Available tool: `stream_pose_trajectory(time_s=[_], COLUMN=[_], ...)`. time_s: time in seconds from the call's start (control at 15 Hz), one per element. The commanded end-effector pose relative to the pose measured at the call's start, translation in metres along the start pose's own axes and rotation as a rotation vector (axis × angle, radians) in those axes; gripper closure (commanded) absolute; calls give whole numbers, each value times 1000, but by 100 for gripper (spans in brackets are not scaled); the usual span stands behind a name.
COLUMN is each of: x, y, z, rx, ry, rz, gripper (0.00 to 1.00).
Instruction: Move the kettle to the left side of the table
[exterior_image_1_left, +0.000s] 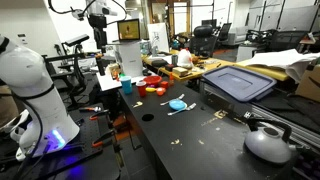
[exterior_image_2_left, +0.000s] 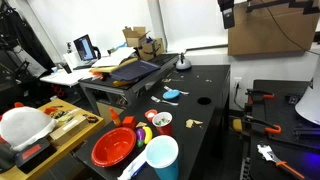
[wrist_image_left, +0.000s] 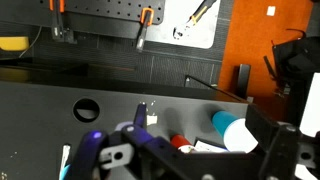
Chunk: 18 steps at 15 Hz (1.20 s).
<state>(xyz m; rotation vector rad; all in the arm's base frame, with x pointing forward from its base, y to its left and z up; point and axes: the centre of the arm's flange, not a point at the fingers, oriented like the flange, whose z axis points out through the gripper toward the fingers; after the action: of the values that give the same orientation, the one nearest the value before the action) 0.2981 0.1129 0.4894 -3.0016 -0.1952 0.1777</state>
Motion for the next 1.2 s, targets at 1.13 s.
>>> stream_pose_trajectory(time_s=[1.13], x=[5], y=[0], z=[5], rx=[-6], ry=[-12], rz=[2], gripper=[0])
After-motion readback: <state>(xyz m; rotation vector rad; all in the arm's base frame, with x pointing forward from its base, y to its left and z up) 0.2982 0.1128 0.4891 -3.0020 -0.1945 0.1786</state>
